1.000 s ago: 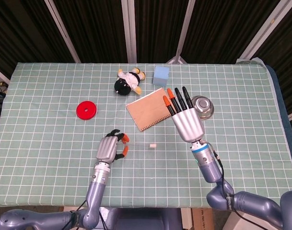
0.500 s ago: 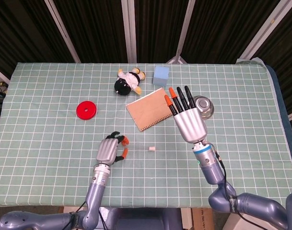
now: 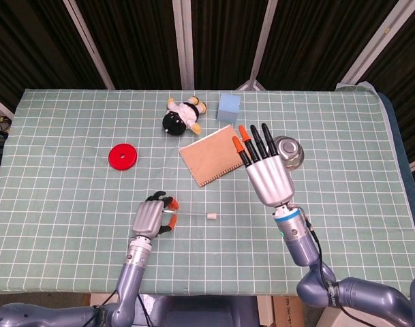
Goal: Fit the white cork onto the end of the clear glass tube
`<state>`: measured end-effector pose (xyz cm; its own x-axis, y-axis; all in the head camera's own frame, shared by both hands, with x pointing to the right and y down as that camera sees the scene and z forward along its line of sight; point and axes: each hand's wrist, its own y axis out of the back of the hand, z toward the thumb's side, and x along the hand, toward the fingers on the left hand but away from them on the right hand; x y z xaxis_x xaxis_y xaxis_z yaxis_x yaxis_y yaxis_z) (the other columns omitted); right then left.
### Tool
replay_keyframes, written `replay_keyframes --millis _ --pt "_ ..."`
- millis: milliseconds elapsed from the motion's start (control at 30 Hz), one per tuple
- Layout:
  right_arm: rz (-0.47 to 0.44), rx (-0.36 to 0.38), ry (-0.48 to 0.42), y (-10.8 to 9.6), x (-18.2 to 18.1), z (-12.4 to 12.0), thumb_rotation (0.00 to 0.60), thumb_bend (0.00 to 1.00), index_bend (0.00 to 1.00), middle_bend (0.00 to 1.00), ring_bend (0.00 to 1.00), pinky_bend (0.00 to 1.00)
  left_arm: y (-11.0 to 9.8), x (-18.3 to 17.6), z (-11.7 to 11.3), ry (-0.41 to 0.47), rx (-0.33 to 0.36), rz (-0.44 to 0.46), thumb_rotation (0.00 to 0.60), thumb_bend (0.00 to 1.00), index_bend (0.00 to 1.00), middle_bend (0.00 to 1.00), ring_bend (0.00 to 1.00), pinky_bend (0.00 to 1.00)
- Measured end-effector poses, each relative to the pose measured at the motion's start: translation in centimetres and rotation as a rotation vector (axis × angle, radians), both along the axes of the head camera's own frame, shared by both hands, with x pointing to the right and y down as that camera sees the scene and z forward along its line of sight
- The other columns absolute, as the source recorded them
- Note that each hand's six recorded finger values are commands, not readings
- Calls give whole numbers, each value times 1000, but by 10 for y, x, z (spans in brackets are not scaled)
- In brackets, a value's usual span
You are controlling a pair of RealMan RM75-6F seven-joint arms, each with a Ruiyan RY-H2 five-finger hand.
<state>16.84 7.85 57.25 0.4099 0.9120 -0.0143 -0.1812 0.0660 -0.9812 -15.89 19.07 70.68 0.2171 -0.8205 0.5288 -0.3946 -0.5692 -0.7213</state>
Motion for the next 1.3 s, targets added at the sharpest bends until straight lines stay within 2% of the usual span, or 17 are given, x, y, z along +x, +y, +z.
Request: replay_keyframes --millis 667,1000,1100,1300 --pt "-6 -13 -28 6 -6 -6 600 390 140 53 0 0 -2 -15 0 -182 -27 70 600 713 418 401 164 161" --pt "0 -19 -48 6 -4 -10 600 390 139 54 0 0 -8 -20 -12 -261 -29 112 600 567 358 284 91 67" --pt "1 -19 -59 7 -2 -13 600 390 139 54 0 0 -17 -23 -23 -247 -7 96 600 492 335 243 72 54" --pt "17 -24 -84 10 4 -20 600 390 101 36 0 0 -39 -33 -49 -193 70 50 600 374 216 183 52 33"
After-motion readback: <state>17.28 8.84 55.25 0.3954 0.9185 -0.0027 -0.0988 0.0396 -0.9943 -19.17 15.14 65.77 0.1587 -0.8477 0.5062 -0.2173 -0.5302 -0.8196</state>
